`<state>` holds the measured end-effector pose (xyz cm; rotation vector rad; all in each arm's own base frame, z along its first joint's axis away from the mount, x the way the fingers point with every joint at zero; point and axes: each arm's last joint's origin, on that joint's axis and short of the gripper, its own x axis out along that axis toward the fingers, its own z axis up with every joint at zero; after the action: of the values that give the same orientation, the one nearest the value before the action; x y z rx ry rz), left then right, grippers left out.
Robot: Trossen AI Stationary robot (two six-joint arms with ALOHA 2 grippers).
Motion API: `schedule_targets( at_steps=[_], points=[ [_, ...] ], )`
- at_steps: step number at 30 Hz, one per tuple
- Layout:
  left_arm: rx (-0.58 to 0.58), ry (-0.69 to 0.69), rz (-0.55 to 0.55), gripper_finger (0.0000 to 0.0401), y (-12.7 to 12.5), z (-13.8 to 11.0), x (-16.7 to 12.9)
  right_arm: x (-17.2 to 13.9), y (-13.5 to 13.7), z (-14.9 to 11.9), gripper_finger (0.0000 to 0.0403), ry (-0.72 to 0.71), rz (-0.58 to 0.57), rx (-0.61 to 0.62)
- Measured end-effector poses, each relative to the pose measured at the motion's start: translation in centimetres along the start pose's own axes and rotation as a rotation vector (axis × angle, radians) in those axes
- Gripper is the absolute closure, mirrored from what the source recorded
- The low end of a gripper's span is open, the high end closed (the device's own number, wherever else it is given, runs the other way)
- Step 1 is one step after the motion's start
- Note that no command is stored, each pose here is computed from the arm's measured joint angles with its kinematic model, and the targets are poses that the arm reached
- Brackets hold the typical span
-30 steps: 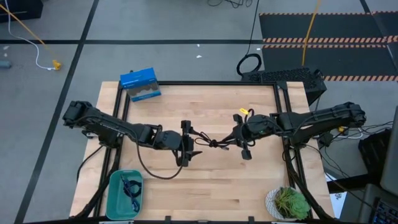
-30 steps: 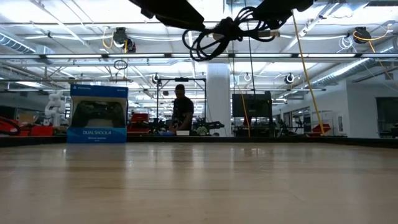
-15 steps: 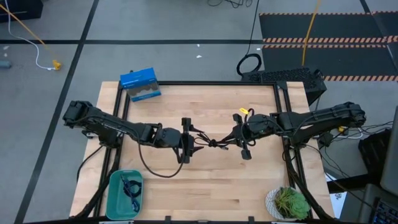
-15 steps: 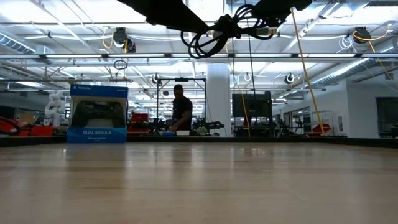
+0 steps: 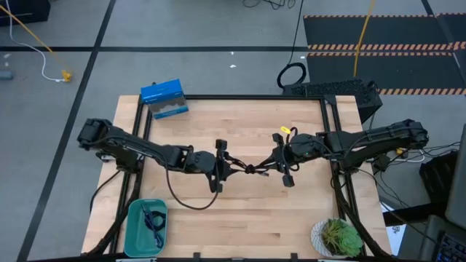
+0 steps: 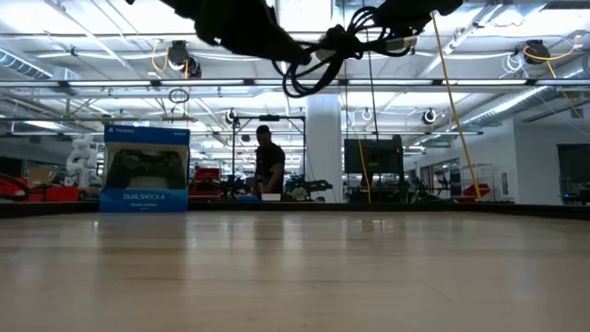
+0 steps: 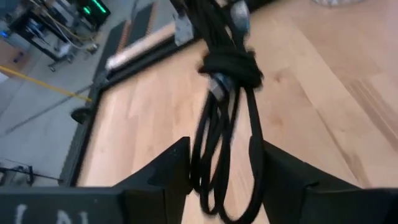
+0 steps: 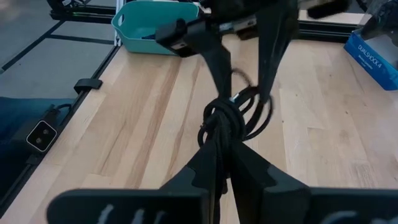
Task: Pick and place USB-C Cables
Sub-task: Put the black cable into the blue basket
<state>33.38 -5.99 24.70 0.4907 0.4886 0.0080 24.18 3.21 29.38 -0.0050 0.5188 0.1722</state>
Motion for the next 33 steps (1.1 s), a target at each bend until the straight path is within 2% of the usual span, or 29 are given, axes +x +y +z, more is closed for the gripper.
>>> schedule_targets(
  at_steps=[12, 24, 28, 33],
  points=[
    [0.056, -0.01, 0.008, 0.029, 0.2, 0.2, -0.1, 0.0, 0.0, 0.0, 0.0379, -0.001, 0.0, -0.003],
    [0.077, -0.017, 0.035, 0.0379, 0.4, 0.3, -0.1, 0.0, 0.0, 0.2, 0.0373, -0.015, -0.002, 0.007],
    [0.05, -0.014, 0.074, 0.0372, 0.7, 0.4, -0.3, 0.0, 0.4, 0.4, 0.0341, -0.045, 0.009, 0.029],
    [-0.006, -0.049, 0.092, 0.0367, 1.2, 1.3, -2.0, -0.1, 1.1, 1.1, 0.0267, -0.11, 0.008, 0.027]
  ],
)
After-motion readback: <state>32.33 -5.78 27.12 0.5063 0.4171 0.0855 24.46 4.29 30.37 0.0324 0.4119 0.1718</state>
